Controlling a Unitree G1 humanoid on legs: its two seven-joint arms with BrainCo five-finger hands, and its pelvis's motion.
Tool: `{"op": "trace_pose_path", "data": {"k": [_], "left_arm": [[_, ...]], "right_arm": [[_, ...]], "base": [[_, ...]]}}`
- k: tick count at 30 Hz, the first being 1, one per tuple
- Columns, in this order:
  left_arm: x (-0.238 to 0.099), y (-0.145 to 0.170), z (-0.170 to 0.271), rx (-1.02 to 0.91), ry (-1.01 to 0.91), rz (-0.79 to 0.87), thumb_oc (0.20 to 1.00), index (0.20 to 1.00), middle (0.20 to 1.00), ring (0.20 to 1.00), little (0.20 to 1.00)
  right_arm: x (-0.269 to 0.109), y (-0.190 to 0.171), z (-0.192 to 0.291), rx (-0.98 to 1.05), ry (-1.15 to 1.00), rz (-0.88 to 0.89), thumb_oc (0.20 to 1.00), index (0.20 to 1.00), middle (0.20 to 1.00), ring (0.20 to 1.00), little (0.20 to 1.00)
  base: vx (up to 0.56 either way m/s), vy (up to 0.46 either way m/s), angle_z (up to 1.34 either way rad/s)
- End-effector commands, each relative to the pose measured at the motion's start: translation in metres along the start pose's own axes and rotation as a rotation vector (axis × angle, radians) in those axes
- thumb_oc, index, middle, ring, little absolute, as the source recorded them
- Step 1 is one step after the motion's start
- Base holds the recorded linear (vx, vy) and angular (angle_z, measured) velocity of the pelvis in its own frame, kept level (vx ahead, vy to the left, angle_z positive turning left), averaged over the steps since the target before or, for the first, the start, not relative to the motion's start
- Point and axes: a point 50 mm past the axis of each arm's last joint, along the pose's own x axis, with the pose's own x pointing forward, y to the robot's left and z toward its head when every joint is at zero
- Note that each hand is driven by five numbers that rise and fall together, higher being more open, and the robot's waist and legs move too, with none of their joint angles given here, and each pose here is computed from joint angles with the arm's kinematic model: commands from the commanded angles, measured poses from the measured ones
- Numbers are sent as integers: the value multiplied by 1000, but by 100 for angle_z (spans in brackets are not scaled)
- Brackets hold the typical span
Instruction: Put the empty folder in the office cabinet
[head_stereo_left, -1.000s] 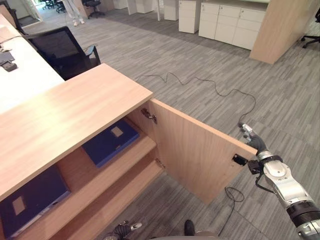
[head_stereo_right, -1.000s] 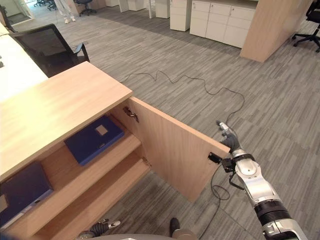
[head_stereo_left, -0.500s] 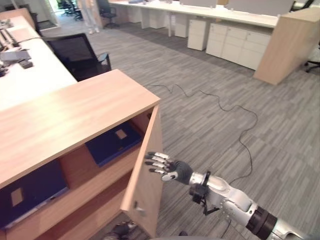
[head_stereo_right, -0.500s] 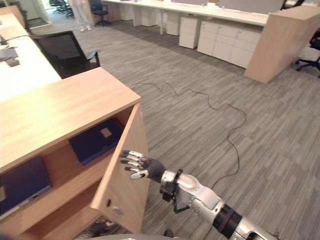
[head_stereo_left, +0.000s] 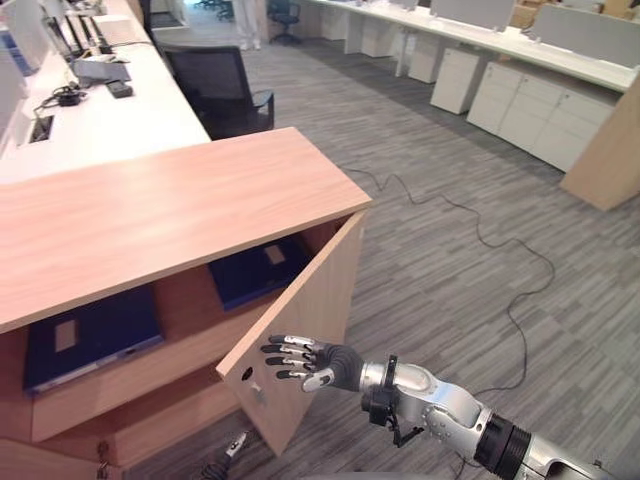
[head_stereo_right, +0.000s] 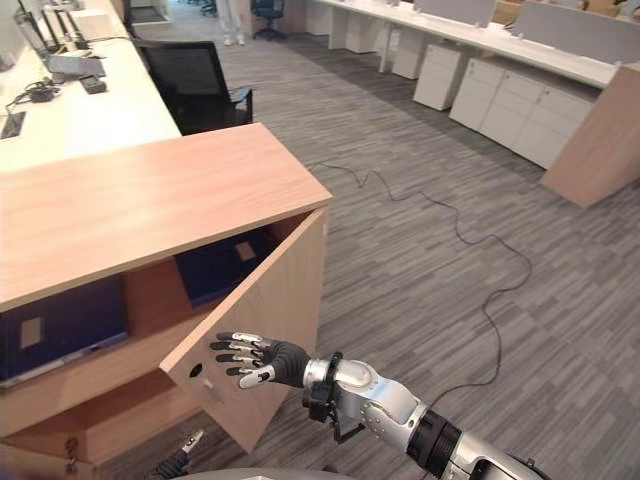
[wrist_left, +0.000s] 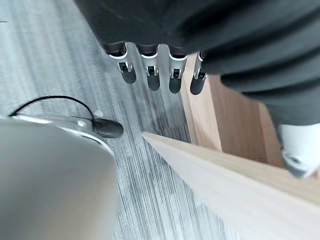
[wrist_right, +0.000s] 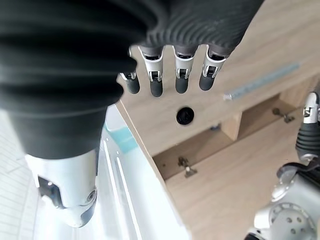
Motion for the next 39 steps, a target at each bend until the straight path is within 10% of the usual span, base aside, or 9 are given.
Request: {"op": "trace_pose_path", "data": {"k": [1, 10, 27, 39], "left_arm": [[1, 2, 3, -77, 1, 26, 1000, 1000, 1000, 1000, 1000], [5, -23, 25, 182, -57, -52, 1000, 1000, 1000, 1000, 1000], [3, -49, 10, 670, -22, -193, 1000, 1000, 1000, 1000, 1000], [7, -46, 53, 775, -130, -102, 1000, 1000, 1000, 1000, 1000]], "right_arm": [[23, 12, 18, -25, -67, 96, 1000, 1000, 1000, 1000, 1000], [22, -1, 26, -94, -69, 51, 1000, 1000, 1000, 1000, 1000], [-68, -87, -87, -89, 333, -740, 1000, 1000, 1000, 1000, 1000], [-169, -68, -190, 488, 669, -1319, 1000, 1000, 1000, 1000, 1000]], "base": [[-19, -98, 59], [-91, -46, 90], [57, 183, 82], [68, -194, 90]]}}
